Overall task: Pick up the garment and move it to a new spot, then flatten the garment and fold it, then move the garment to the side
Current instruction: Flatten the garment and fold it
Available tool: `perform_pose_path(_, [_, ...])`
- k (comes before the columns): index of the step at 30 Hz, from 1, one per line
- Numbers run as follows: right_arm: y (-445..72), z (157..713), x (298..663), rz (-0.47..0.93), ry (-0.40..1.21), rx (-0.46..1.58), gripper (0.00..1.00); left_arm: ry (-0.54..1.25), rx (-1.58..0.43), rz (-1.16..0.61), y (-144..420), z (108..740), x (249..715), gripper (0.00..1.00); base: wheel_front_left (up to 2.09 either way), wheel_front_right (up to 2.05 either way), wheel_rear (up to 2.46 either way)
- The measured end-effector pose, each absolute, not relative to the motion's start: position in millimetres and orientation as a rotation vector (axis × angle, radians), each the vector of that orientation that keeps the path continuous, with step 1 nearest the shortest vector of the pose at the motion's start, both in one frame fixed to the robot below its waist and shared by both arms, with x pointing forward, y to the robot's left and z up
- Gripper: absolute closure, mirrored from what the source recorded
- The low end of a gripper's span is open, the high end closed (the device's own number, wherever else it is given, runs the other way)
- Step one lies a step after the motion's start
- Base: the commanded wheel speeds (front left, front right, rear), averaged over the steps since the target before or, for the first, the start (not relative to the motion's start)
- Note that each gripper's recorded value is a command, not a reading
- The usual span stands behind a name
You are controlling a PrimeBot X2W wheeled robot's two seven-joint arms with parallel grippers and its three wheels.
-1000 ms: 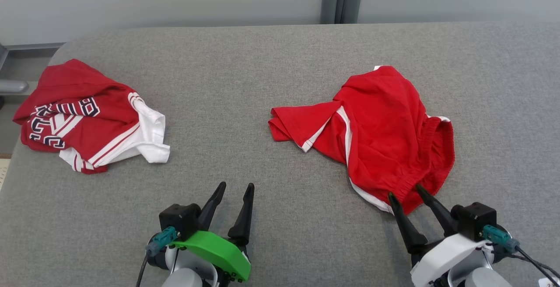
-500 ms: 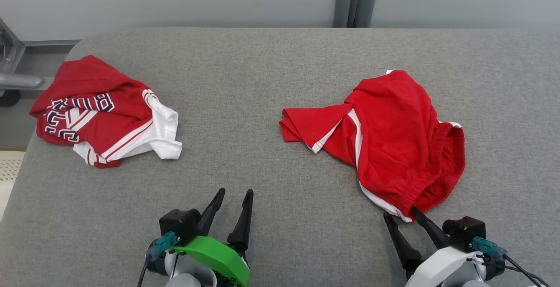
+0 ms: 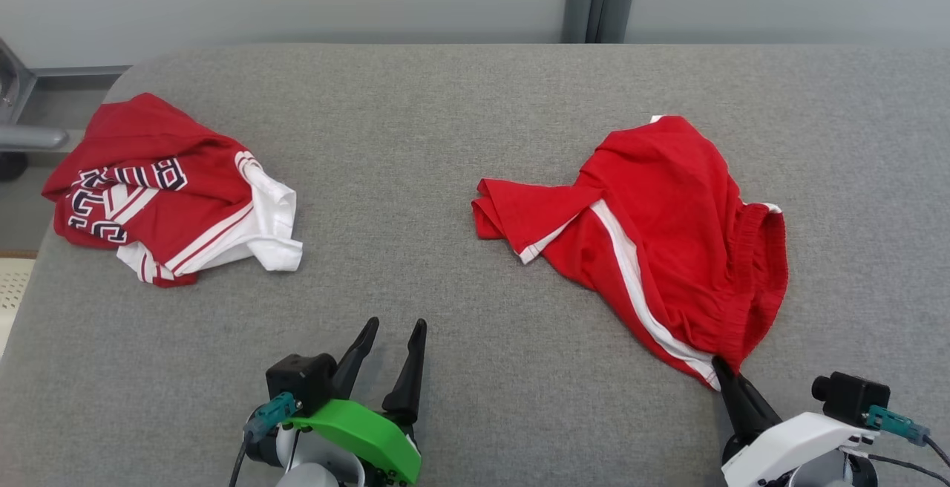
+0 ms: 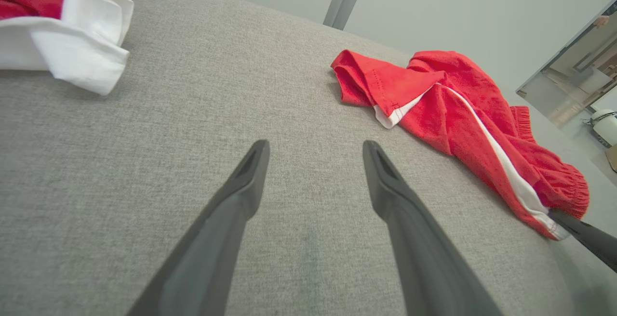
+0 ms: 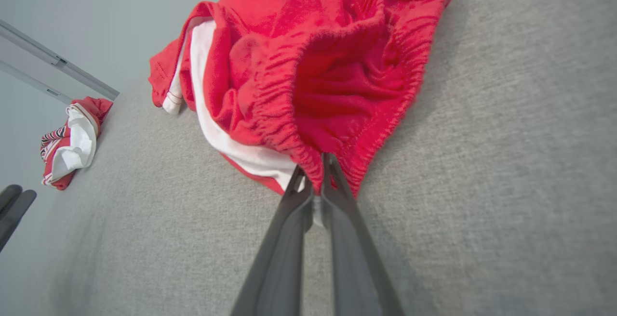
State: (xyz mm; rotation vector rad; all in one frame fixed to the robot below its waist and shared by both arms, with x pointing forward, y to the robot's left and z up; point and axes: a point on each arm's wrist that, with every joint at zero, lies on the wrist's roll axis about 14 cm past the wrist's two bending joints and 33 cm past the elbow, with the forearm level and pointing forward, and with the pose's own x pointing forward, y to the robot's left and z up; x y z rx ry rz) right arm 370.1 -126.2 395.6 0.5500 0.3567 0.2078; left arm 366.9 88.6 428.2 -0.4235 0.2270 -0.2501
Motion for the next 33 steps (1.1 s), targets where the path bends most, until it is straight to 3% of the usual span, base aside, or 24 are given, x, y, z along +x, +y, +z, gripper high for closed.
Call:
perform_pose_path(20, [-216, 383, 336, 0.030, 0.427, 0.571, 1.00, 0.242, -0.417, -0.343, 59, 429, 370, 0.00, 0.00, 0.00, 0.00])
perform_pose_path(21, [-218, 382, 335, 0.028, 0.428, 0.557, 0.58, 0.242, -0.417, -0.344, 59, 429, 370, 0.00, 0.00, 0.00, 0.00])
perform_pose_path(22, [-220, 383, 335, 0.027, 0.424, 0.547, 0.00, 0.242, -0.417, -0.346, 58, 429, 370, 0.00, 0.00, 0.00, 0.00])
perform_pose_path(33, [-241, 431, 356, 0.020, 0.219, 0.395, 0.00, 0.252, -0.416, -0.440, 28, 433, 369, 0.00, 0.00, 0.00, 0.00])
